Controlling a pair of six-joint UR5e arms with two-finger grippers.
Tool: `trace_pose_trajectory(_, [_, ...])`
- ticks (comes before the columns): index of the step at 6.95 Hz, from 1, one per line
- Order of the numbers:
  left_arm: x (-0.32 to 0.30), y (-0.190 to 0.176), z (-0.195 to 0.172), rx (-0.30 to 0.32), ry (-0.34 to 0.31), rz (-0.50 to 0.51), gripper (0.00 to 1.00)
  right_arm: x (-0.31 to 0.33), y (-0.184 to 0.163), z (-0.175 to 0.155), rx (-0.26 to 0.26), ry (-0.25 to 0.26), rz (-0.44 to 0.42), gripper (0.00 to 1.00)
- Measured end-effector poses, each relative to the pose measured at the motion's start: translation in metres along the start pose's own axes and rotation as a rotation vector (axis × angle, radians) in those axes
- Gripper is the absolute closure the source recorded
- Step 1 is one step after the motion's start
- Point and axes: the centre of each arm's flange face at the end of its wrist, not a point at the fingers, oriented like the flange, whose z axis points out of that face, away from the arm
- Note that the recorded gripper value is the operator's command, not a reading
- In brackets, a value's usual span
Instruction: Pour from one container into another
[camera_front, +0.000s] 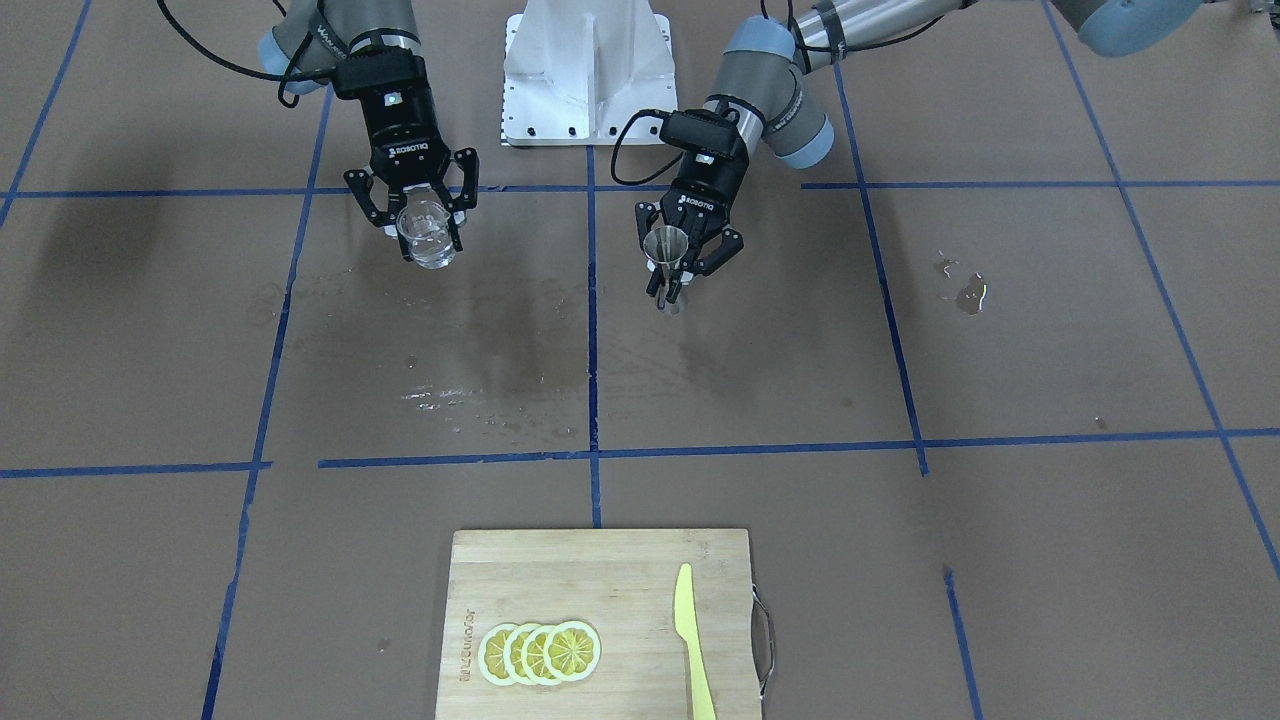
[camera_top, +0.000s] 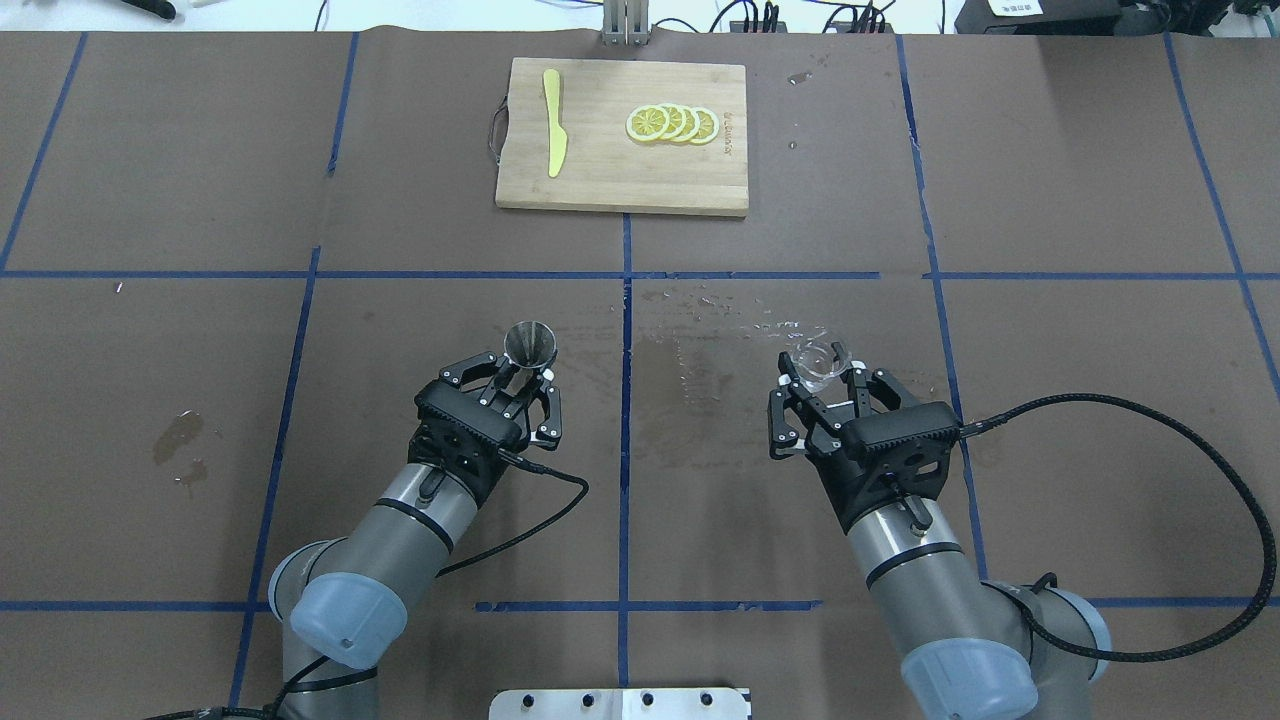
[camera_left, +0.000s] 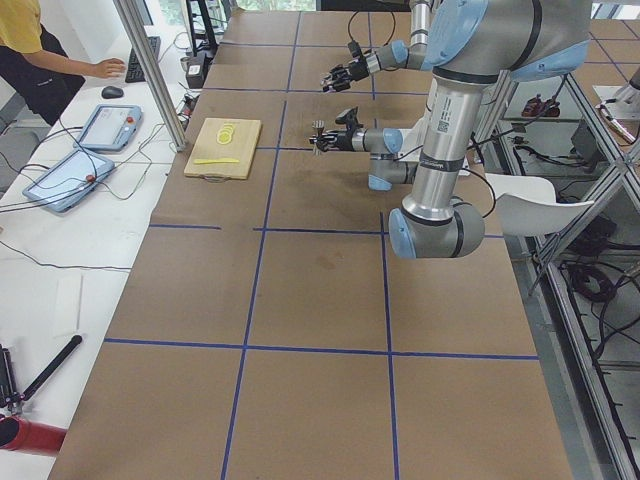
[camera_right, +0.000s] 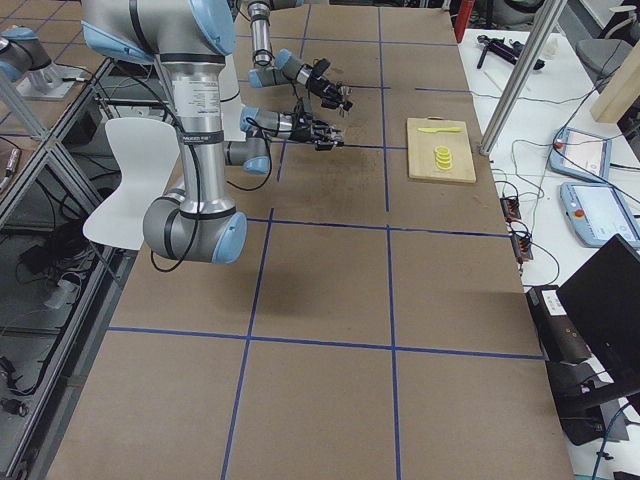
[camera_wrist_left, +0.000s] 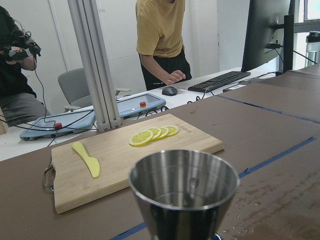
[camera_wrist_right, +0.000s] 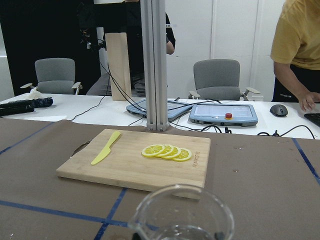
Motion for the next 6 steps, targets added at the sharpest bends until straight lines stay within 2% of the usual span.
trace_pose_trajectory(2, [0.014,-0.005,0.018,-0.015,0.031,0.000,1.00,-0.044,-0.025,0.002,-0.006,0.004,-0.104,1.00])
trace_pose_trajectory(4, [0.032,-0.009,0.036,-0.035,0.074,-0.007,1.00,-0.056,-0.051,-0.005,-0.014,0.007,-0.201,1.00])
trace_pose_trajectory(6, [0.048,-0.011,0.050,-0.049,0.097,-0.039,1.00,-0.063,-0.066,0.000,-0.043,0.016,-0.277,1.00])
